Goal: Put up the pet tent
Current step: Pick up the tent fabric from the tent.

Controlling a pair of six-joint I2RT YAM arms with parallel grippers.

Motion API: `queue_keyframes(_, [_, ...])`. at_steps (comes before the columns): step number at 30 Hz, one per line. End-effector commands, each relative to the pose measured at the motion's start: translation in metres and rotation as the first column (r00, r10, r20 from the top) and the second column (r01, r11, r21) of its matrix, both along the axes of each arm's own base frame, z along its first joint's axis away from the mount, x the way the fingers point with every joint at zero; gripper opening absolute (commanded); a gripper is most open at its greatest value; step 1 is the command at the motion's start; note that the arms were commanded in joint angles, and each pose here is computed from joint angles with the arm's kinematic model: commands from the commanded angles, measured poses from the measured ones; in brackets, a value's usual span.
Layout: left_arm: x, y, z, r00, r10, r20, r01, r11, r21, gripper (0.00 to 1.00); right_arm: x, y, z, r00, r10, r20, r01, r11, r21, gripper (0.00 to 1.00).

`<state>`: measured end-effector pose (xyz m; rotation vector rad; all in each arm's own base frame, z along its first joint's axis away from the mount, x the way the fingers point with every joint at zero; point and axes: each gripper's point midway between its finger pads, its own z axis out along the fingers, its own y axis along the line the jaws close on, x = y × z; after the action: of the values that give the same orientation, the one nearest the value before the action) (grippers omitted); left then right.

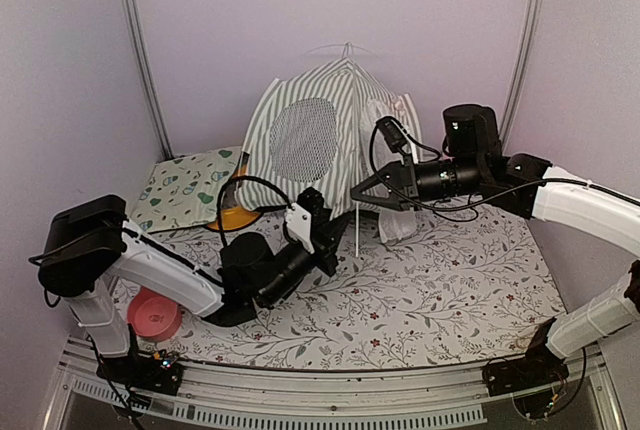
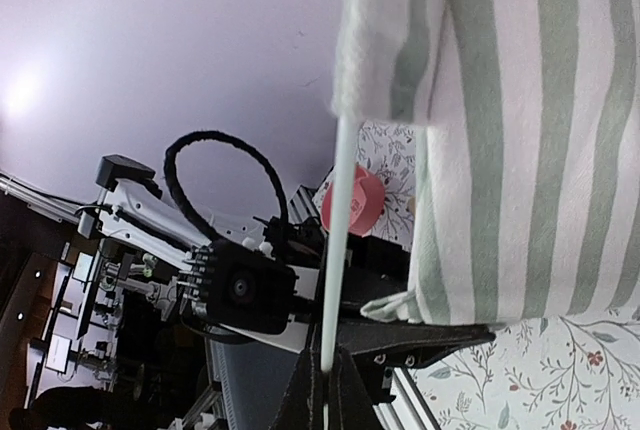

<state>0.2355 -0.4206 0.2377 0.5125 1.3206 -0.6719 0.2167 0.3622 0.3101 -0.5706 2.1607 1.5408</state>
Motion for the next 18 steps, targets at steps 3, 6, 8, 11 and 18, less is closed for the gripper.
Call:
queue_keyframes(3, [-0.039, -0.011, -0.015, 0.996, -0.088, 0.0, 0.088, 0.992, 0.087, 0.0, 0.066, -0.007, 0.089, 0.913, -0.285, 0.292, 0.211, 0.942, 0.259, 0.0])
queue_keyframes(6, [-0.041, -0.009, -0.02, 0.998, -0.068, 0.009, 0.066, 0.99, 0.122, 0.0, 0.074, -0.009, 0.102, 0.887, -0.339, 0.314, 0.24, 0.918, 0.314, 0.0])
queue_keyframes(8, [-0.043, -0.008, -0.026, 0.998, -0.059, 0.016, 0.056, 0.988, 0.146, 0.0, 0.077, -0.012, 0.11, 0.872, -0.373, 0.316, 0.259, 0.901, 0.347, 0.0])
queue_keyframes(11, [-0.043, -0.006, -0.035, 0.999, -0.043, 0.027, 0.038, 0.985, 0.167, 0.0, 0.08, -0.017, 0.123, 0.854, -0.411, 0.32, 0.274, 0.877, 0.395, 0.0])
queue_keyframes(18, [-0.052, -0.011, -0.049, 0.996, -0.048, 0.071, 0.033, 0.978, 0.204, 0.0, 0.088, -0.024, 0.138, 0.822, -0.478, 0.311, 0.312, 0.833, 0.456, 0.0])
